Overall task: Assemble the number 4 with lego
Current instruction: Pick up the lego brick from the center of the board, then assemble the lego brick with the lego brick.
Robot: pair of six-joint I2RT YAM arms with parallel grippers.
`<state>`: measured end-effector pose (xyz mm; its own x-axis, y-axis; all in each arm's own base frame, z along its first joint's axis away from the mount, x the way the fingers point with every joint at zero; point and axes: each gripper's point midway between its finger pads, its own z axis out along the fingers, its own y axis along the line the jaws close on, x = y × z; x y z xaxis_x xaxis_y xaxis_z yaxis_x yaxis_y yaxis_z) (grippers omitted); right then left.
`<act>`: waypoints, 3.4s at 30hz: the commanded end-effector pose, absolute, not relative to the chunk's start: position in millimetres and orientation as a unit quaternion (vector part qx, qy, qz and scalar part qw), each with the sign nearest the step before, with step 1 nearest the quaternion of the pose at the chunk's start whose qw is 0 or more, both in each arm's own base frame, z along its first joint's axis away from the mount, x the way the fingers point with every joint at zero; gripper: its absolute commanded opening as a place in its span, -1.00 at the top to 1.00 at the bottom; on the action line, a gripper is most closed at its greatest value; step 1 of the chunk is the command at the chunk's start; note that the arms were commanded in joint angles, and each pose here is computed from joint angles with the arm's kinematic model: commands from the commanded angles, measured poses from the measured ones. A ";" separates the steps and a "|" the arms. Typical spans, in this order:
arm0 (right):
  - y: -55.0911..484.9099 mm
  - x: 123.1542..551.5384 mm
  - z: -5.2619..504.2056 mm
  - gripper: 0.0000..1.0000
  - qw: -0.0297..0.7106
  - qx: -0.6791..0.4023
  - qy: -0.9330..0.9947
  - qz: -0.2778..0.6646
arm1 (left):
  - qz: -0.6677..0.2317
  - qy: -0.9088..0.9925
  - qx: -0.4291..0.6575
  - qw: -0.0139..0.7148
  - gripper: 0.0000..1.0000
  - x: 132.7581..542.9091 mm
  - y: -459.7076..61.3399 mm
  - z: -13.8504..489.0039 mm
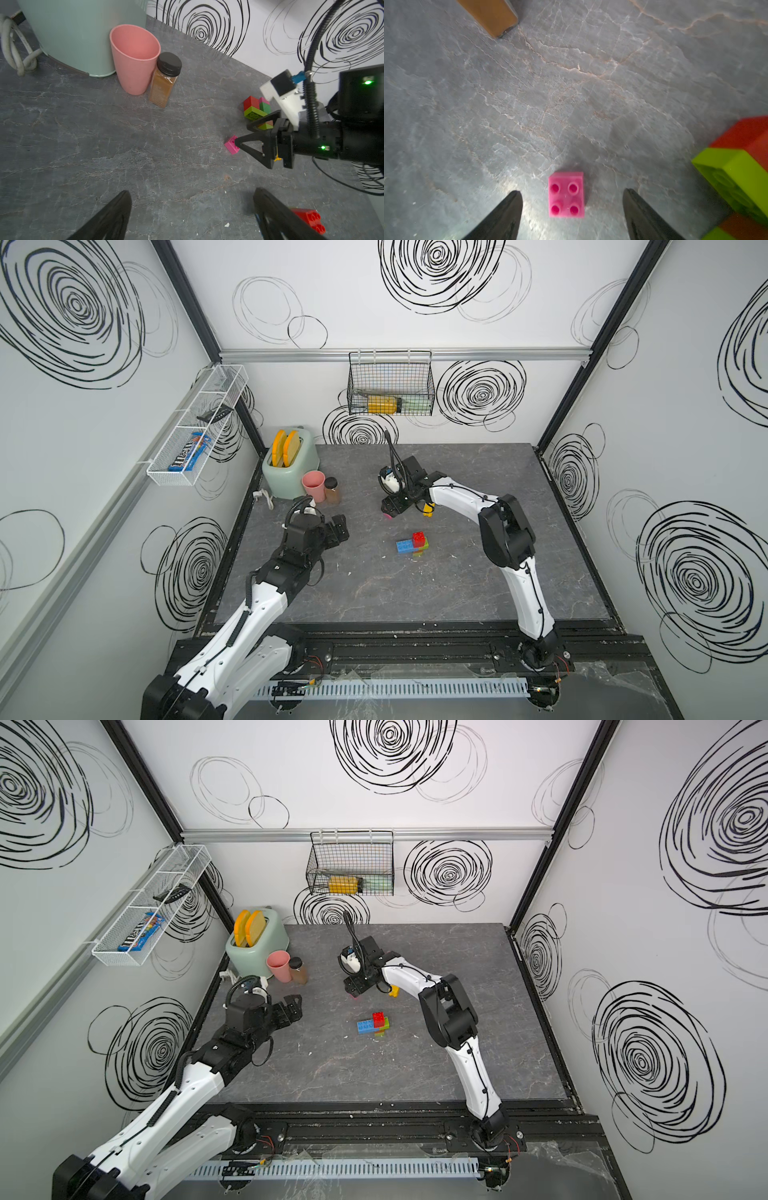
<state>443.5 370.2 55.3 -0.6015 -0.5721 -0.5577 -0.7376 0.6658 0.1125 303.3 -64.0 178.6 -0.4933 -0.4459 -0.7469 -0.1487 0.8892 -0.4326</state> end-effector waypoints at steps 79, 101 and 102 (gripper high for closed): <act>276.6 300.2 148.1 1.00 0.203 -0.060 0.961 0.178 | -0.269 0.910 -0.022 0.315 -0.91 338.4 -205.4 93.0; 278.5 295.6 129.1 1.00 0.202 -0.062 0.974 0.085 | -0.269 0.923 -0.032 0.272 -0.92 334.0 -199.8 58.6; 278.1 295.4 126.8 1.00 0.201 -0.063 0.974 0.083 | -0.268 0.924 -0.032 0.271 -0.91 333.8 -199.6 58.2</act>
<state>297.0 281.8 129.6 -0.9054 -0.0978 -0.4130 -0.1801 0.9697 0.1652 327.9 -197.1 54.9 -0.8628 -0.1978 -0.4652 0.0707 0.8641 -0.4984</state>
